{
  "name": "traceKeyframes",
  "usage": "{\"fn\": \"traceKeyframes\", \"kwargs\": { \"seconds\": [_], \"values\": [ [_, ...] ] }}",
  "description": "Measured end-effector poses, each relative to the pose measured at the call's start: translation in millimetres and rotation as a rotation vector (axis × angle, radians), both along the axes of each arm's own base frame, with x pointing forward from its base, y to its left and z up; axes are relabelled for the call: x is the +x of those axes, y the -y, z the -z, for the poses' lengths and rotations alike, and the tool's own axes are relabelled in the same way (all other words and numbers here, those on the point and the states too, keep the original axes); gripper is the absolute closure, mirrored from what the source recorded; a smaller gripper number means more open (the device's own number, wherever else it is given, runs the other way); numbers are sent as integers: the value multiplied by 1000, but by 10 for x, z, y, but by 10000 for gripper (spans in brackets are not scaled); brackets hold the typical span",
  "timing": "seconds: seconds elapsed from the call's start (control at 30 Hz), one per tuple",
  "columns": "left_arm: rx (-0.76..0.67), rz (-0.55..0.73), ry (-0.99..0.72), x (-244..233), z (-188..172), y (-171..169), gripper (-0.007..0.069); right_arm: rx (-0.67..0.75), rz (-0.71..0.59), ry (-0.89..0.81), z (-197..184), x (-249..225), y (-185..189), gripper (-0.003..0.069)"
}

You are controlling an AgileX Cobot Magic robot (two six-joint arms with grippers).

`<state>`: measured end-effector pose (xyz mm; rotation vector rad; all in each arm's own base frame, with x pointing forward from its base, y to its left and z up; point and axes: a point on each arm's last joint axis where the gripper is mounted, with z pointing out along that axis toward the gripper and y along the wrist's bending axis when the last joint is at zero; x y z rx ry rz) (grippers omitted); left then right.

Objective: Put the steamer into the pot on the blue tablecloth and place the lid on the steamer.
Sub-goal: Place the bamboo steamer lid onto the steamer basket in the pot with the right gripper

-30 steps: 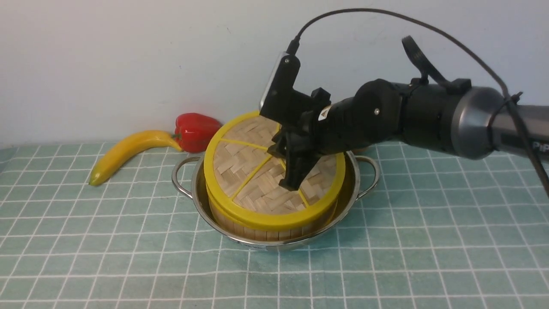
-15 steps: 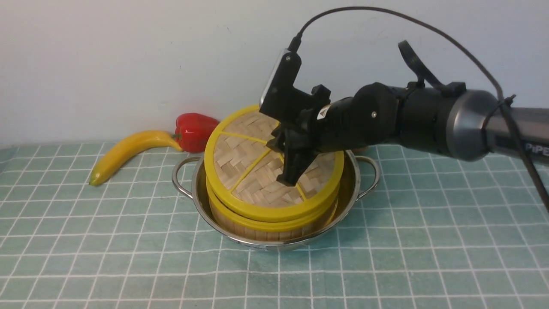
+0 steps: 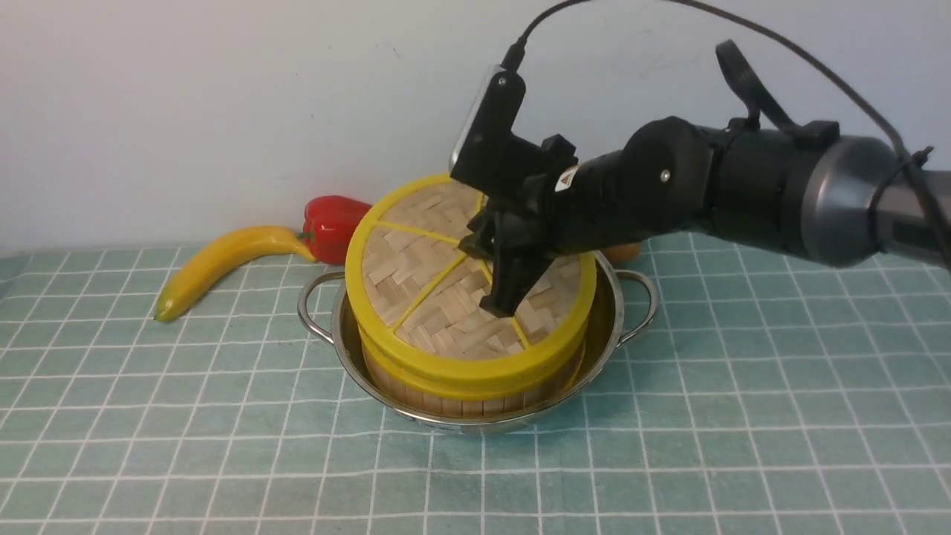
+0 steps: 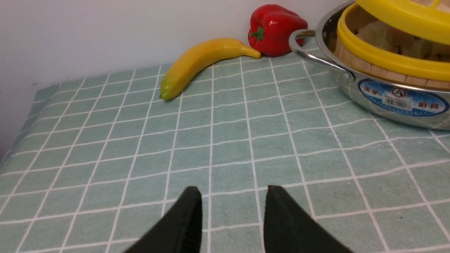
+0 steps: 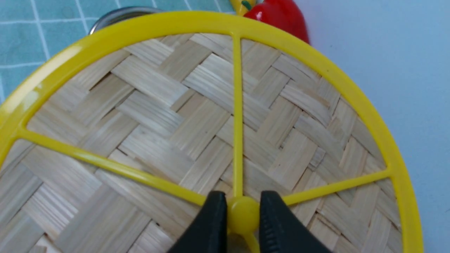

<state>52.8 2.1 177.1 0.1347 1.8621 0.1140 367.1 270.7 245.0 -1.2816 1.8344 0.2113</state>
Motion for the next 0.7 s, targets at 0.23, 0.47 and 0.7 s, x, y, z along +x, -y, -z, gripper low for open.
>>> {"fn": "traceKeyframes", "kwargs": {
  "seconds": [0.23, 0.47, 0.7],
  "values": [
    [0, 0, 0, 0, 0, 0, 382, -10, 14, -4, 156, 59, -24, 529],
    [0, 0, 0, 0, 0, 0, 382, -20, 21, -2, 266, 98, -39, 529],
    [0, 0, 0, 0, 0, 0, 382, -41, -1, 26, 262, 102, -39, 530]
  ]
}}
